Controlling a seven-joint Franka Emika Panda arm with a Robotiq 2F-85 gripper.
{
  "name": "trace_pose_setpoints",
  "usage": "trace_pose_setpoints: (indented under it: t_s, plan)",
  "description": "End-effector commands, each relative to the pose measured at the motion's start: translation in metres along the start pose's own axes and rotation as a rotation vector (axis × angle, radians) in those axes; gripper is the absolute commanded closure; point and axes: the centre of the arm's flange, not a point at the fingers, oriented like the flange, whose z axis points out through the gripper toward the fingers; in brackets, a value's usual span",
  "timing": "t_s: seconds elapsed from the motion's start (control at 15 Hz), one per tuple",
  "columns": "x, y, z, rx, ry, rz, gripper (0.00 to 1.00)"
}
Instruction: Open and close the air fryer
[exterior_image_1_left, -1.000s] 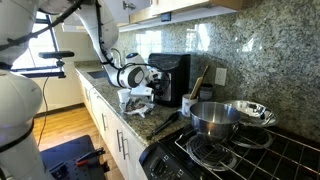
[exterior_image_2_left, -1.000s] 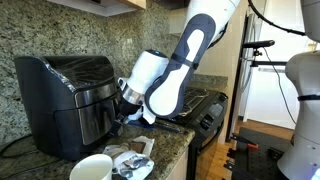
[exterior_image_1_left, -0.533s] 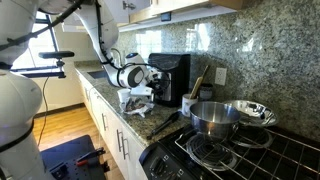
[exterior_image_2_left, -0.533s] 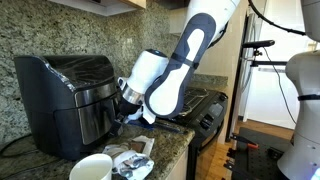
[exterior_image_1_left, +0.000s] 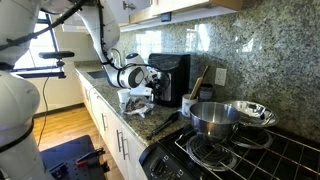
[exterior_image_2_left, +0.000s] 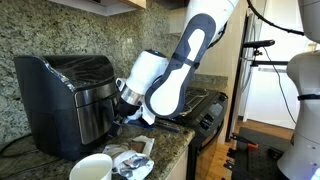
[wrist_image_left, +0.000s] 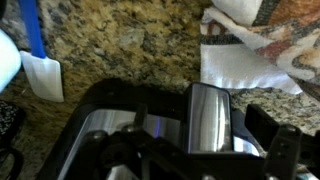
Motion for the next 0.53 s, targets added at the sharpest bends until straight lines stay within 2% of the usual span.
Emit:
trace_pose_setpoints:
  t_s: [0.0,0.47]
  plan:
    - [0.0,0.0,0.0,0.0,0.0,0.0,0.0]
    - [-0.011,0.002,-0.016,-0.026,-0.028,-0.007,0.0]
